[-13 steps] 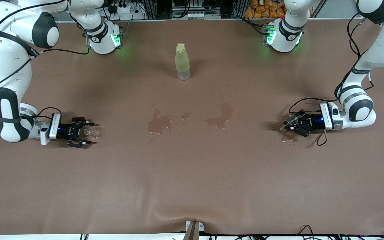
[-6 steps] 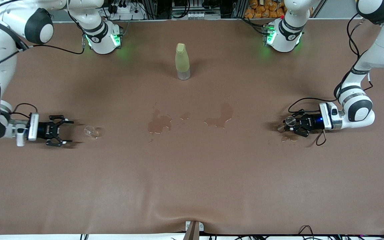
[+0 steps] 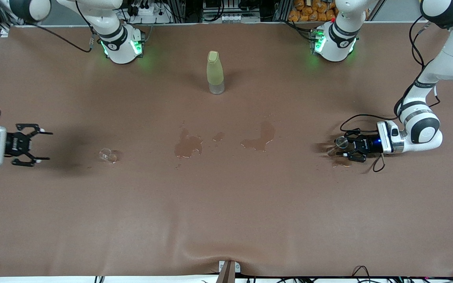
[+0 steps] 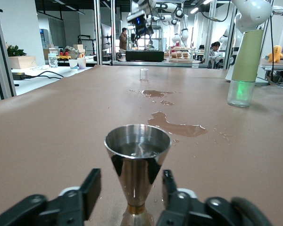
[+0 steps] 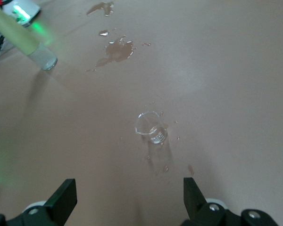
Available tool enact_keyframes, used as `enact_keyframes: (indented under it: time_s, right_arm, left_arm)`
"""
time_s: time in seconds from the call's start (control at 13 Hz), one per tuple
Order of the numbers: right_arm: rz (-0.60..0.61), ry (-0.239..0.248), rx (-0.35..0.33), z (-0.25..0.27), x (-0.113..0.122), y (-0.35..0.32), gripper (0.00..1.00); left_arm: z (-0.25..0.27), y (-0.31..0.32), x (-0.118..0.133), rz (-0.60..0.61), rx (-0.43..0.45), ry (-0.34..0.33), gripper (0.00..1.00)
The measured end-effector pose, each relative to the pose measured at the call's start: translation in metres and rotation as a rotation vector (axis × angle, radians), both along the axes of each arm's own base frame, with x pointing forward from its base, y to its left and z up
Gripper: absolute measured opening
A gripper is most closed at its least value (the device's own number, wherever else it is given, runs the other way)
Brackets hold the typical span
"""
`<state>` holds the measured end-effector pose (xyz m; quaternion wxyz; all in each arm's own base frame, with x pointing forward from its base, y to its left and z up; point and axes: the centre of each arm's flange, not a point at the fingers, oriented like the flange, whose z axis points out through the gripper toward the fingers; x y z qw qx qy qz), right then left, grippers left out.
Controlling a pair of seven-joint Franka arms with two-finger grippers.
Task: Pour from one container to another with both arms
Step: 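Open the left gripper off the jigger while the right gripper withdraws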
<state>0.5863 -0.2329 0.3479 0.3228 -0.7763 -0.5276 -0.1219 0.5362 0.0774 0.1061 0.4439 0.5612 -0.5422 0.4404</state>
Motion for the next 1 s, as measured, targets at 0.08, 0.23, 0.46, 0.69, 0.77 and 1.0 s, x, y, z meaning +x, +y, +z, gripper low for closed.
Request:
enact_keyframes:
  time_s: [0.08, 0.23, 0.46, 0.69, 0.77, 1.0]
  right_arm:
    - [-0.047, 0.032, -0.047, 0.027, -0.002, 0.005, 1.00]
    - [-0.160, 0.101, -0.136, 0.076, -0.006, 0.015, 1.00]
    - [-0.349, 0.190, -0.264, 0.140, -0.018, 0.032, 1.00]
    - [-0.540, 0.249, -0.369, 0.198, -0.034, 0.052, 1.00]
    - [-0.589, 0.258, -0.406, 0.215, -0.039, 0.062, 1.00]
    - [-0.706, 0.269, -0.511, 0.263, -0.049, 0.115, 1.00]
  left_arm:
    - [0.000, 0.000, 0.000, -0.004, 0.003, 0.013, 0.78]
    - [-0.001, 0.001, -0.002, -0.026, 0.020, 0.037, 0.99]
    - [0.006, 0.012, 0.004, -0.058, 0.064, 0.014, 1.00]
    - [0.030, 0.052, 0.019, -0.093, 0.182, -0.045, 1.00]
    - [0.043, 0.068, 0.026, -0.105, 0.232, -0.072, 1.00]
    - [0.102, 0.101, 0.049, -0.128, 0.387, -0.178, 1.00]
